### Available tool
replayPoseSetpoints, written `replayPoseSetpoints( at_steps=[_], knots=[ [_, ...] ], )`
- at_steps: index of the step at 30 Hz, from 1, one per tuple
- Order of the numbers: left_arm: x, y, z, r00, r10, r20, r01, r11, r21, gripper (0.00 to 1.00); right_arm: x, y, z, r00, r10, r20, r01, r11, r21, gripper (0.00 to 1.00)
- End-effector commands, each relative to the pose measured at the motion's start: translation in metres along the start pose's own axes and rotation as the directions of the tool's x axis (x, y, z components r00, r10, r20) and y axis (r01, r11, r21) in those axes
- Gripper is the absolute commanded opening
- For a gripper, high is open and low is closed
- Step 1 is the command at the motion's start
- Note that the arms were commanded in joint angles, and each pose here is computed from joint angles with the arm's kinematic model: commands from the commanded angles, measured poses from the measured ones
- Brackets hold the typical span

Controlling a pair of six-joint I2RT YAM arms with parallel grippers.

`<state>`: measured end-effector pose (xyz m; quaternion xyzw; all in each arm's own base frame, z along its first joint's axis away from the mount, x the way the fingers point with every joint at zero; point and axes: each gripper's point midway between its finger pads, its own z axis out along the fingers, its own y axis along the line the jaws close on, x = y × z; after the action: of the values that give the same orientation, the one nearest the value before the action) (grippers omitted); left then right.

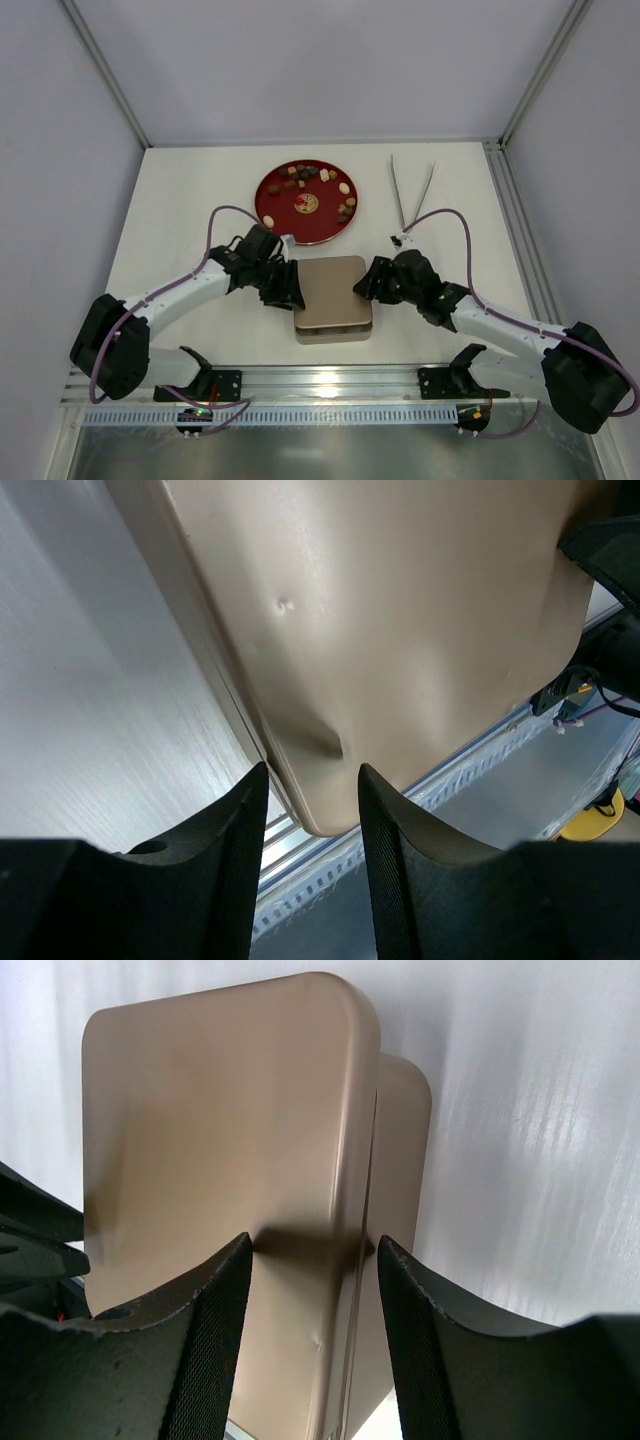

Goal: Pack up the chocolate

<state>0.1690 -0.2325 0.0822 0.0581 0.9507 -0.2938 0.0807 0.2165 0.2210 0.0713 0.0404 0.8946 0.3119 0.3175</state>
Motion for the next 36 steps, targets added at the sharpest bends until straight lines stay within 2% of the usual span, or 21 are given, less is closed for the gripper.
replayPoseSetpoints(
  at_steps=[1,15,36],
  knots=[
    [-0.008,-0.013,-0.012,0.999,0.038,0.034,-0.039,0.999,0.021,0.41,-0.008,0.003,-0.005,0.999,-0.036,0.031,0.035,0.999,0.021,0.55],
    [-0.003,-0.014,-0.014,0.999,0.038,0.031,-0.039,0.999,0.020,0.40,-0.008,0.003,-0.011,0.995,-0.089,0.040,0.086,0.993,0.080,0.52],
    [0.006,-0.020,-0.014,0.999,0.042,0.016,-0.043,0.998,0.038,0.38,-0.004,0.019,-0.024,0.993,-0.118,0.029,0.116,0.992,0.044,0.48]
  ],
)
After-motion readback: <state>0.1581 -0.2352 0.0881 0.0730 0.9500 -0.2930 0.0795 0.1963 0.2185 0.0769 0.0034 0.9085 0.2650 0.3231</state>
